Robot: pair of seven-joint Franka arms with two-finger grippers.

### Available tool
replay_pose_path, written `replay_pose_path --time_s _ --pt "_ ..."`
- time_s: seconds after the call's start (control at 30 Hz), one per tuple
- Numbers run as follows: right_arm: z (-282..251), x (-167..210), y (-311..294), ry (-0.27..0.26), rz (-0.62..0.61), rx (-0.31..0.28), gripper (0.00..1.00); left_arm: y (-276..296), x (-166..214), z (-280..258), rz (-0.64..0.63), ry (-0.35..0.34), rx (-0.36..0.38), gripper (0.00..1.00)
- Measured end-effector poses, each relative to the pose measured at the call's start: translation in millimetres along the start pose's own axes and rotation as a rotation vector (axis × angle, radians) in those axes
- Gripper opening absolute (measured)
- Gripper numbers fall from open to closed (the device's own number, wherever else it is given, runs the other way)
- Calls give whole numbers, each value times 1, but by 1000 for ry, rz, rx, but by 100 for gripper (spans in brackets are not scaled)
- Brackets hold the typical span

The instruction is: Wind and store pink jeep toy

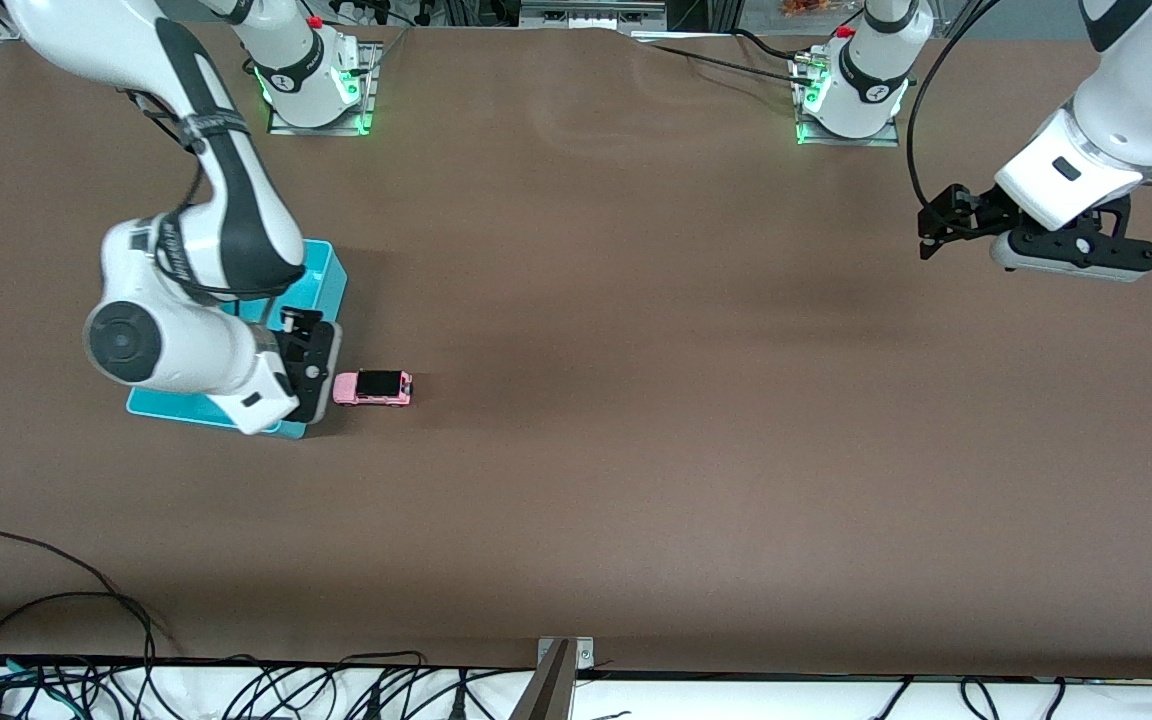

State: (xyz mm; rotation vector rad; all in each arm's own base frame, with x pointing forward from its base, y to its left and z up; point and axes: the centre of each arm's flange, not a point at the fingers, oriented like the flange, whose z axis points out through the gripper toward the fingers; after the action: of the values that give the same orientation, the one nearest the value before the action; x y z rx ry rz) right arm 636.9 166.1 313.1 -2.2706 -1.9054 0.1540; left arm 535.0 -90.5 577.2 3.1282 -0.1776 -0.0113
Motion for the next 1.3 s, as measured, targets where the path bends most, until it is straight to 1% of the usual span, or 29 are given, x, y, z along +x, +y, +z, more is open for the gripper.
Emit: replay_pose_path --time_s 0.2,0.4,0.6,0.67,0.73,0.83,0.97,1.0,1.03,1.2,1.3 --pt "46 14 -14 0 -39 -17 100 -6 -4 0 -15 -45 2 100" --pt "82 17 -14 2 -53 -33 100 -23 -2 -5 -50 -56 -8 100" --pt "102 18 -8 -7 -76 -63 100 -32 1 -2 -65 -63 -10 100" --pt "107 18 -6 -8 -79 -65 97 -31 2 -1 -65 -65 -11 100" --pt "111 18 -6 -10 -87 -65 97 -29 2 -1 -62 -65 -10 100" --pt "115 17 -5 -14 -111 -62 87 -24 2 -1 -54 -66 -9 100" --pt "113 15 -3 -14 -140 -66 66 -18 2 -1 -45 -65 -8 100" --pt "111 15 -2 -14 -142 -66 55 -17 2 -1 -44 -65 -8 100" --pt "110 15 -2 -14 -143 -67 51 -16 2 -1 -44 -65 -8 100" --pt "94 19 2 -20 -145 -47 51 -17 2 -1 -46 -65 -8 100" --pt "68 24 7 -21 -148 -40 51 -18 2 -1 -48 -65 -8 100"
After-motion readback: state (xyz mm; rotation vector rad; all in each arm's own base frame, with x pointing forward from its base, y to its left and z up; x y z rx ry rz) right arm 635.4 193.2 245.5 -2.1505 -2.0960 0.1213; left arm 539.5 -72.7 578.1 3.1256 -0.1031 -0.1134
